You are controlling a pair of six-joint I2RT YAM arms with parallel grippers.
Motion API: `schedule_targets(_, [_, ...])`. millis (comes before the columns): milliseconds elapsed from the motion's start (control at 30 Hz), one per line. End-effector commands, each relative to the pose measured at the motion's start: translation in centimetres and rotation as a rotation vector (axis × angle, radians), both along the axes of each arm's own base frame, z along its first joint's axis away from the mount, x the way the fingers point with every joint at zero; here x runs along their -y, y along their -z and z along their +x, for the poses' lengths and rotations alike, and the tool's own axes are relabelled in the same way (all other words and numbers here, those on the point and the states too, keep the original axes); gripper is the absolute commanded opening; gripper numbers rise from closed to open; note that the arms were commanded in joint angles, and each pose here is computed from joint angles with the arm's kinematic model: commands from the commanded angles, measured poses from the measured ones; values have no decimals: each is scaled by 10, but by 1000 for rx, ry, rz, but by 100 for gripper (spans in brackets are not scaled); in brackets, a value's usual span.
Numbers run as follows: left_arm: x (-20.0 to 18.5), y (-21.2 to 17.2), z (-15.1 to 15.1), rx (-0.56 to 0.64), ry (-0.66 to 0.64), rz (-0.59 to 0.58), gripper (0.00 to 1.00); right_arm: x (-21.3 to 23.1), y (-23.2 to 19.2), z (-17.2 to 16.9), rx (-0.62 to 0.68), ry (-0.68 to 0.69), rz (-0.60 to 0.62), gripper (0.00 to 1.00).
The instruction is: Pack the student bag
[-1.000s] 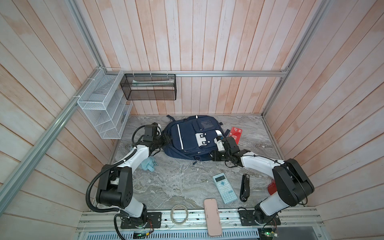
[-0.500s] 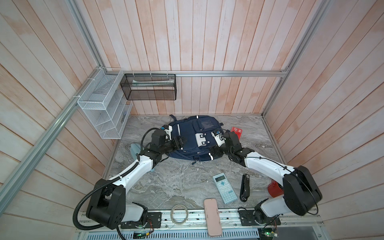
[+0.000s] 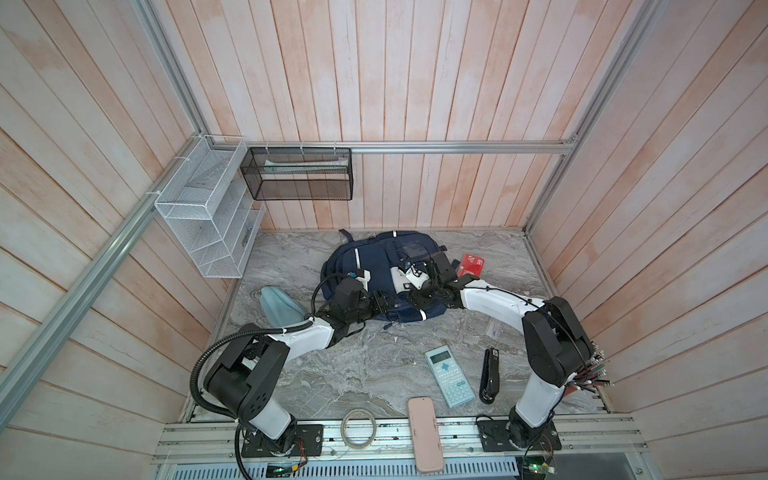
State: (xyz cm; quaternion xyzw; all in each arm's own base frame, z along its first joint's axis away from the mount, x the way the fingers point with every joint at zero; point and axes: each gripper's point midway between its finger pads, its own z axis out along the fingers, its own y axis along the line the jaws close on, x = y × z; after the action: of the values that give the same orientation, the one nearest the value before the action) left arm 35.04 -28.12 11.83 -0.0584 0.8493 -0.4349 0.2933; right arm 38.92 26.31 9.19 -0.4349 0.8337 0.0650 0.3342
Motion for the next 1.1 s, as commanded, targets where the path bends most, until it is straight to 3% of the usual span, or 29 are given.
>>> schedule_targets(0, [-3, 17, 4, -4, -28, 15, 54, 20, 19, 2, 11, 25, -98, 82])
schedule_targets(133, [-6, 30, 4, -21, -36, 35, 49, 32, 31, 27, 96, 86, -184, 76])
schedule_targets(267, [-6, 45, 2, -47, -36, 48, 49, 7, 42, 18, 55, -14, -111, 70])
schedule_targets(300, [-6, 48, 2, -57, -35, 44, 48, 1, 43, 16, 51, -33, -92, 65])
schedule_targets(433, [-5, 55, 0, -67, -30, 37, 48, -7, 45, 12, 12, -69, -77, 4])
schedule_targets(467, [-6, 55, 1, -64, -35, 42, 47, -9, 41, 12, 3, -66, -66, 0])
schedule_targets(600, [-12, 50, 4, -44, -55, 74, 47, -21, 4, 11, 30, -57, 42, 0])
schedule_targets(800, [-6, 19, 3, -5, -42, 27, 52, -37, -61, 6, 56, -27, 248, 0])
schedule_targets(1067, [-4, -18, -1, 19, -40, -20, 64, -37, -83, 0, 78, 30, 377, 0])
